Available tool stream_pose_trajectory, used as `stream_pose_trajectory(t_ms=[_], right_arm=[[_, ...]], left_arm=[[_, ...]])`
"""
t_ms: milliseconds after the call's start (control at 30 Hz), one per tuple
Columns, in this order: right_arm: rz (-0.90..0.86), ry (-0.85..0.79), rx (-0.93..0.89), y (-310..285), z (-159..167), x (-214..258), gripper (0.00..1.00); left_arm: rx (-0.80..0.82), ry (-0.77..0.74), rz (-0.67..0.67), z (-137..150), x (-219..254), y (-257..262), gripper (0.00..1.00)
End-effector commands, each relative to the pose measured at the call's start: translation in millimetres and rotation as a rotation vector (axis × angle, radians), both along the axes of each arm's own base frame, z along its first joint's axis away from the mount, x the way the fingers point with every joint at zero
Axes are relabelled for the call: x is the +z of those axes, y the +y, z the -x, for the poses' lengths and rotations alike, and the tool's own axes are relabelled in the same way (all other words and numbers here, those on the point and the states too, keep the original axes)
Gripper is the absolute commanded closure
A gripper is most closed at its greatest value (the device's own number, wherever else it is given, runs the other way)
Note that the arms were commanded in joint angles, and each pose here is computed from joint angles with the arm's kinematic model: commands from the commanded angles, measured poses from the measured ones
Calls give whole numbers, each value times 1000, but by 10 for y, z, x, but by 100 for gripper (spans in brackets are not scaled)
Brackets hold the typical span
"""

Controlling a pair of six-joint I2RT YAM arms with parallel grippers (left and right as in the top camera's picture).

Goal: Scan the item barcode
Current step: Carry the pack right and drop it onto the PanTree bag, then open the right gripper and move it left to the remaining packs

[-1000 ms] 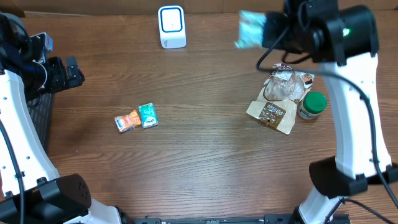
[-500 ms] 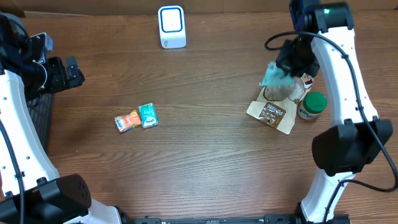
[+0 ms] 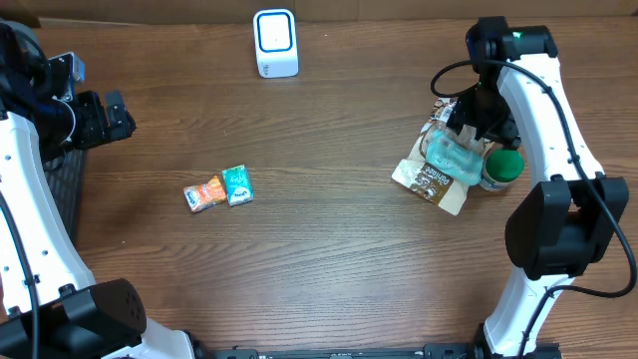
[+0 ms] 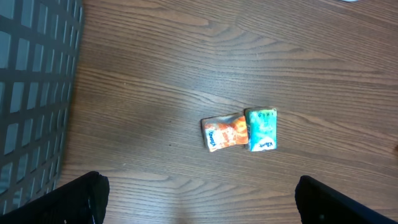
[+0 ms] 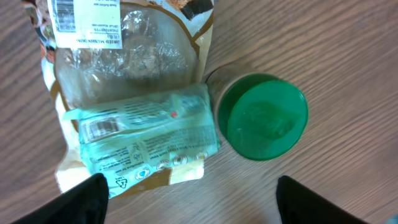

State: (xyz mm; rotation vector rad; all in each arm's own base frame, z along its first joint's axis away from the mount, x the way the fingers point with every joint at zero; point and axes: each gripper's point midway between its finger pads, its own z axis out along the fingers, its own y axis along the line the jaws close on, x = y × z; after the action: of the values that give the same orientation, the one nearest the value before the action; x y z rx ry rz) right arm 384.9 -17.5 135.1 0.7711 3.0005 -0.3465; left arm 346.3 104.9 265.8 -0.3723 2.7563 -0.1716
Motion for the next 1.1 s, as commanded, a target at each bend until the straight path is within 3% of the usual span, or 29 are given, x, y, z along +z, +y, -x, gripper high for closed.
stream_pose_trajectory(t_ms=[0,267,533,867,1067], right_arm=[[26,-14,57,-54,-50,81,14],[-205,-110,259,500,-236,432,14],[-595,-237,531,1703,-348,632,18],[-705,-307,672,3161,-222,391,22],[-739,-309,720,3718,19,110,27]], left_arm=[[-17,-5,-7,-8,4,6,0],[-17,-5,-7,-7,4,7,0],[-17,-5,-7,-8,4,6,0],[-17,-5,-7,-8,4,6,0],[-17,-5,-7,-8,4,6,0]])
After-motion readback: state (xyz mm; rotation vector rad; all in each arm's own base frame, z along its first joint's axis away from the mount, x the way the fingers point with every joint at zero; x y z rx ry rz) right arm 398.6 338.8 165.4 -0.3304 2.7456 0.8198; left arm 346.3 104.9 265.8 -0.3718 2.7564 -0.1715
